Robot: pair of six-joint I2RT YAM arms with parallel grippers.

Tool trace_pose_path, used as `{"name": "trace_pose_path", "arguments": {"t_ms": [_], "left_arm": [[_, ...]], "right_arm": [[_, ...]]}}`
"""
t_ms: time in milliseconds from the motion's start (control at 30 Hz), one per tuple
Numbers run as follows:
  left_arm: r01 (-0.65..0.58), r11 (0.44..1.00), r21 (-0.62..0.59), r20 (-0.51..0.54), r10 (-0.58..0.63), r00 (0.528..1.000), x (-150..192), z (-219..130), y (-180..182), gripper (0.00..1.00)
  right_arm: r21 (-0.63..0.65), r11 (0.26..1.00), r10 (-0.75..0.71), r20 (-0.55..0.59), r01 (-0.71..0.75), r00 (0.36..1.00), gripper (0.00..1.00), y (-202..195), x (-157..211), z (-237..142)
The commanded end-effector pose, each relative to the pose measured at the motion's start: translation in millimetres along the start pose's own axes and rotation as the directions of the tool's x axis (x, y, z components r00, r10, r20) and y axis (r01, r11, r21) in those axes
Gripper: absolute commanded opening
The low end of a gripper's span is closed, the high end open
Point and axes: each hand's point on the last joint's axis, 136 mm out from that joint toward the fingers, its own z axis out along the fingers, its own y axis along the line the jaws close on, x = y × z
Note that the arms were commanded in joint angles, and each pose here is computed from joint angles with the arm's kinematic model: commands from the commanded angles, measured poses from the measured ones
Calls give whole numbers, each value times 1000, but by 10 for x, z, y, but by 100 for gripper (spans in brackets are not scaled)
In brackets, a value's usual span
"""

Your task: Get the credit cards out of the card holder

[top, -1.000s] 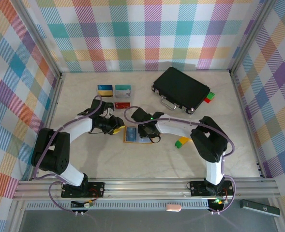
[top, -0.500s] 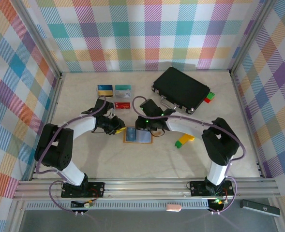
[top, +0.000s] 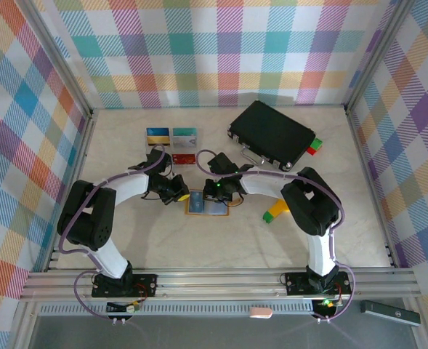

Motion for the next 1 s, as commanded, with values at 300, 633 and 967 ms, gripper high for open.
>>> {"name": "trace_pose_path", "arguments": {"t_ms": [300, 633, 967], "left_arm": [[9, 997, -73, -41, -12, 999, 105, 156, 201, 6], [16, 994, -108, -50, -22, 999, 137, 207, 317, 5], [19, 992, -122, -52, -26, 998, 149, 223, 361, 4]], "right_arm": [[-76, 996, 34, -27, -36, 999, 12, 53, -43, 42], [-85, 994, 61, -48, -65, 997, 14, 2, -31, 105], [-62, 994, 82, -60, -85, 995, 14, -82, -5, 149]]}}
